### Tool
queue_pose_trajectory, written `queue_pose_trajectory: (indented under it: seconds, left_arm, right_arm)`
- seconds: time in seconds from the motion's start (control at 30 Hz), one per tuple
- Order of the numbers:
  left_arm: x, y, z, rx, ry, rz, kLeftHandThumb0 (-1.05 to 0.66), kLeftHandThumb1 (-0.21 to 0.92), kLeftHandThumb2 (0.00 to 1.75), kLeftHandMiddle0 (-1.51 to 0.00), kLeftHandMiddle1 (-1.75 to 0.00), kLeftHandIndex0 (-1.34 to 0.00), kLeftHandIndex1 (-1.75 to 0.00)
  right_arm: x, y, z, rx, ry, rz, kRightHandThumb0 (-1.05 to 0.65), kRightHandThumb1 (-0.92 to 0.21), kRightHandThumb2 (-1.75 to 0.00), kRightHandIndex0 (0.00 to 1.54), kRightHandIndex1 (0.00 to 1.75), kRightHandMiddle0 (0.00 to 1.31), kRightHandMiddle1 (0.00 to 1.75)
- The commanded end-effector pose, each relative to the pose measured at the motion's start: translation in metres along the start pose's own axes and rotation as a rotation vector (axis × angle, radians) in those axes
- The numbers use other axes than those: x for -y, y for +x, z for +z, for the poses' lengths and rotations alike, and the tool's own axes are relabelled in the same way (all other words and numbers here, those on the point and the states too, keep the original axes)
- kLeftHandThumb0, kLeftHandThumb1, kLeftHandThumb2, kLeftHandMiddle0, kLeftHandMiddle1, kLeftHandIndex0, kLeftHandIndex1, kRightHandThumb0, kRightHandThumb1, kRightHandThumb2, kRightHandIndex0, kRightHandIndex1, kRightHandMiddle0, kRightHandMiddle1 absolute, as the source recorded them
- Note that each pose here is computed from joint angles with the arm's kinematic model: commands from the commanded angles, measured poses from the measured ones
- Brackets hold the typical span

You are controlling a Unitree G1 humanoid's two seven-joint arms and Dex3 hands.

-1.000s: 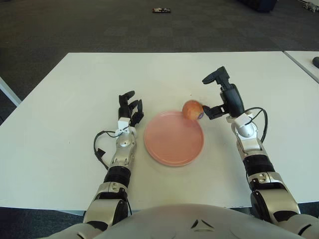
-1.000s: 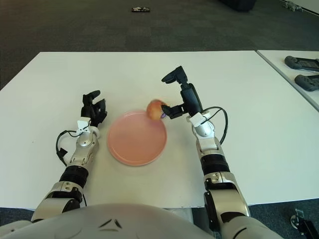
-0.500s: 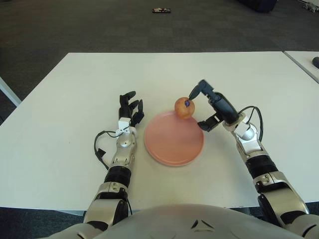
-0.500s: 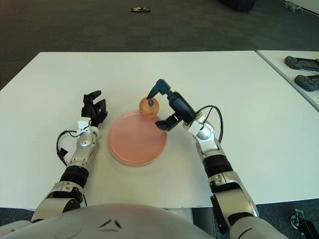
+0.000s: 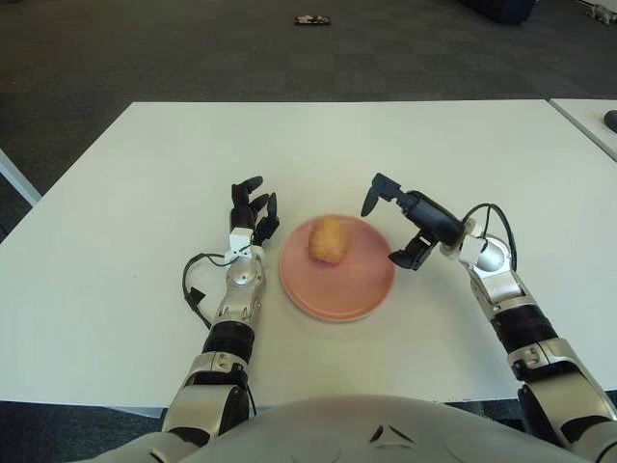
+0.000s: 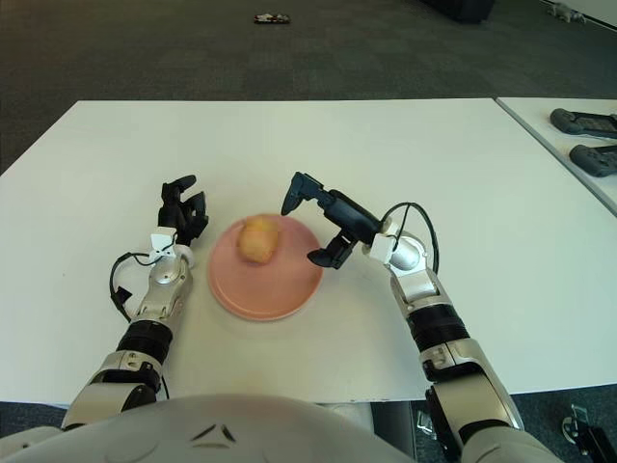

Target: Put the apple into the plate.

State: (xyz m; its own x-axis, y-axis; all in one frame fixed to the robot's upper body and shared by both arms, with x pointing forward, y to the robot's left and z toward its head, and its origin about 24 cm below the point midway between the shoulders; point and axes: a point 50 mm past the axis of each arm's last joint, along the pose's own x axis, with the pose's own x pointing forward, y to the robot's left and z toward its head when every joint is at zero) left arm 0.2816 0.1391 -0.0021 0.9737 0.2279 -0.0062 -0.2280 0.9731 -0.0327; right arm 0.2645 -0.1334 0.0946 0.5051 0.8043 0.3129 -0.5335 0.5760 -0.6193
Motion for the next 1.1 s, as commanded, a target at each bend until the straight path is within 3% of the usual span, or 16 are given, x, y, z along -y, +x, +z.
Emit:
queue_pose_trajectory:
  seconds: [0.0,1.07]
  left_arm:
    - [-0.0019,-0.0048,-0.0123,-0.066,0.014,0.007,-0.75,0.92,0.50,-0.30,-0.80,-0.09,-1.22]
    - [-0.0028,-0.0029,-0.0123,-0.065,0.009,0.007,-0.75,0.92,0.51,-0.31,-0.80,-0.09,-1.22]
  right_arm:
    - [0.0035,-0.0011,0.0018,0.000,-0.003,-0.011,0.53,-0.16,-1.51,0.74,1.75,0.93,1.75]
    - [0.0074,0.0002,-0.0016,-0.028,0.008,-0.093,0.53,-0.16,-1.51,0.74,1.75,0.94,1.75]
